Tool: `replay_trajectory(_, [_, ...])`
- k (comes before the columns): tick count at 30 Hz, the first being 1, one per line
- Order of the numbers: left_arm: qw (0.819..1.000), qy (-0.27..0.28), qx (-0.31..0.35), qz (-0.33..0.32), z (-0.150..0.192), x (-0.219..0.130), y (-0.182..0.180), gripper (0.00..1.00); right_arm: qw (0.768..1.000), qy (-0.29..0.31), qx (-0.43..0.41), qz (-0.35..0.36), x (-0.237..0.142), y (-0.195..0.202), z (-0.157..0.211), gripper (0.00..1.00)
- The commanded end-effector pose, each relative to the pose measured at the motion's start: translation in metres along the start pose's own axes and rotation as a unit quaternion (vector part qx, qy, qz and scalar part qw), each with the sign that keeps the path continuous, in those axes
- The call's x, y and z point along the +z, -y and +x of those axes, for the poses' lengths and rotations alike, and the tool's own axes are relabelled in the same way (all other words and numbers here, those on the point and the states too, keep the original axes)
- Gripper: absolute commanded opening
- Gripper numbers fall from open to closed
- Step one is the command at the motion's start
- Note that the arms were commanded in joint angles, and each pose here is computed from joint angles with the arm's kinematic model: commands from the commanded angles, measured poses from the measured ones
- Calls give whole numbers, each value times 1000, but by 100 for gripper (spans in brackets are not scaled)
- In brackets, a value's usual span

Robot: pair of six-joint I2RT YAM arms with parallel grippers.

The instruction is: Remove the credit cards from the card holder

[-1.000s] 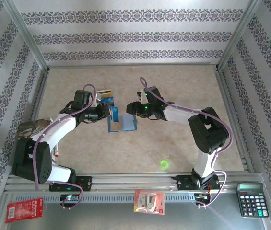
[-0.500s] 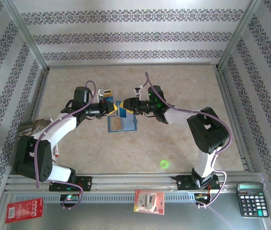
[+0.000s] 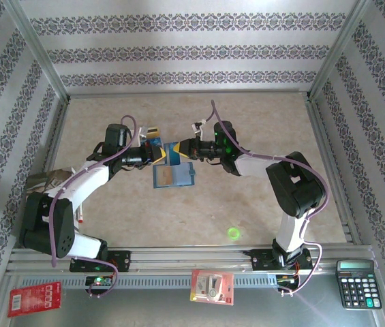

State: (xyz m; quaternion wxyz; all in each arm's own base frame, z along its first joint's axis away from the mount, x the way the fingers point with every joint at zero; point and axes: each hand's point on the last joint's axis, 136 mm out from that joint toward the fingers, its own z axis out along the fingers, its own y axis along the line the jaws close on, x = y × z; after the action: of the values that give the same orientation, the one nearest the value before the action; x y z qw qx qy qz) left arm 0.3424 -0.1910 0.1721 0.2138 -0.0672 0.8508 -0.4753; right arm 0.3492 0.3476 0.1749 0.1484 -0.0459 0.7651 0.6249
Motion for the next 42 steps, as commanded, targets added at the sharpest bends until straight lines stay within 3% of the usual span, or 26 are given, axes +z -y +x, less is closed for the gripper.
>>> replay_trajectory(1, [998,58,-3,10,-14,-7,7,5,1000,20,-12,-11,-6,-11,-4,0])
replay_trajectory(7, [989,126,-17,74,-29,-14,32,34,999,29,-8,-37,-3,-29,-9,0])
replay_trajectory(11, [987,130,-14,95,-30,-13,44,42,998,30,3,-55,0,-36,-11,0])
replay_trajectory(16, [985,130,-22,107,-30,-9,46,43,997,29,18,-71,2,-38,-13,0])
replay_trajectory(25, [985,120,-24,123,-31,-3,48,33,996,38,23,-75,1,-36,-15,0])
replay_trajectory(33, [985,120,-13,126,-31,-3,49,6,997,38,26,-64,0,-25,-15,1])
replay_trajectory(35, [985,121,-8,119,-31,-4,47,0,997,47,21,-50,-6,-15,-19,6])
replay_trajectory(42, [989,136,22,56,-34,-17,35,0,996,82,23,33,-37,32,-33,22])
